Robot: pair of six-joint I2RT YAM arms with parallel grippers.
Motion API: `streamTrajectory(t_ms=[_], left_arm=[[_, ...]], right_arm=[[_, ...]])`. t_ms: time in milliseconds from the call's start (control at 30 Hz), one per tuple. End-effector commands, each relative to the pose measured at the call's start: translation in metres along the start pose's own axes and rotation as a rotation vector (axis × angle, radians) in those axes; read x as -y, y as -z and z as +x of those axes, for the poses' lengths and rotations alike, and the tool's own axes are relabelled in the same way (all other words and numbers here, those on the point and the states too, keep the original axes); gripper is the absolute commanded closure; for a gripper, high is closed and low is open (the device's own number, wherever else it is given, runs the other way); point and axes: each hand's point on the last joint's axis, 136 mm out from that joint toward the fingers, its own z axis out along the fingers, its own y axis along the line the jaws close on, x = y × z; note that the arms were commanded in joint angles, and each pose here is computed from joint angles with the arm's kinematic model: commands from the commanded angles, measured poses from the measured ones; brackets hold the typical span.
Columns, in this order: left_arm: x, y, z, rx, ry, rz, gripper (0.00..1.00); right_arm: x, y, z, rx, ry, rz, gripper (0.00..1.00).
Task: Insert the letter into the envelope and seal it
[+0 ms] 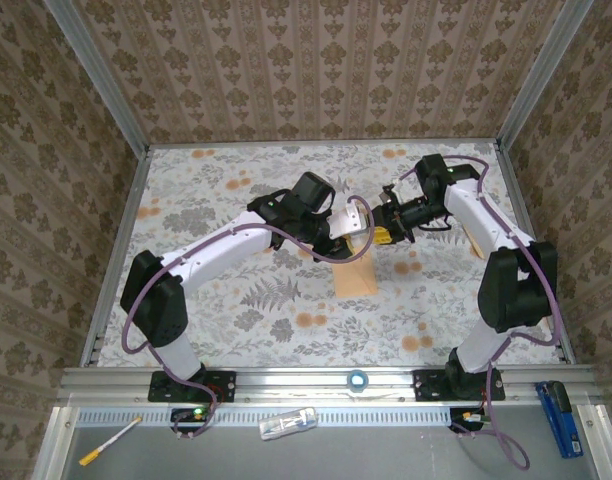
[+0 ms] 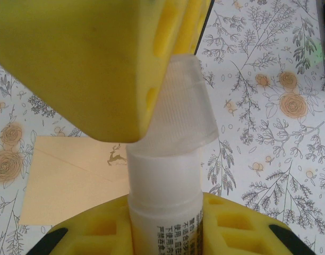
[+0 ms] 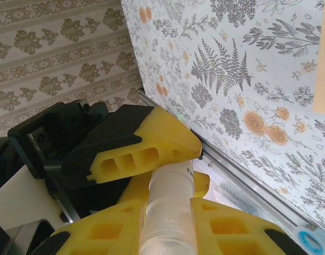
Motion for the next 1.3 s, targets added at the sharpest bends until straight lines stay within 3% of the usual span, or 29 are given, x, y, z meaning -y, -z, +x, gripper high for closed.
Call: streamTrajectory(t_ms=[0, 367, 700, 1267], left_arm=[[0.021, 0.027, -0.072, 0.239, -0.18, 0.027, 1.0], [0.023, 0.025, -0.072, 0.23, -0.194, 0.042, 1.0], [0.024, 0.021, -0.069, 0.226, -0.179, 0.057, 1.0], [0.028, 0.015, -0.068, 0.224, -0.169, 0.086, 1.0]], right_arm=[[-0.004, -0.017, 0.006, -0.073, 0.021, -0.055, 0.75], [-0.007, -0.039, 0.017, -0.144, 0.033, -0.059, 0.75], [-0.023, -0.038, 0.01, -0.12, 0.039, -0.12, 0.75], [-0.024, -0.036, -0.005, -0.049, -0.021, -0.055, 0.75]])
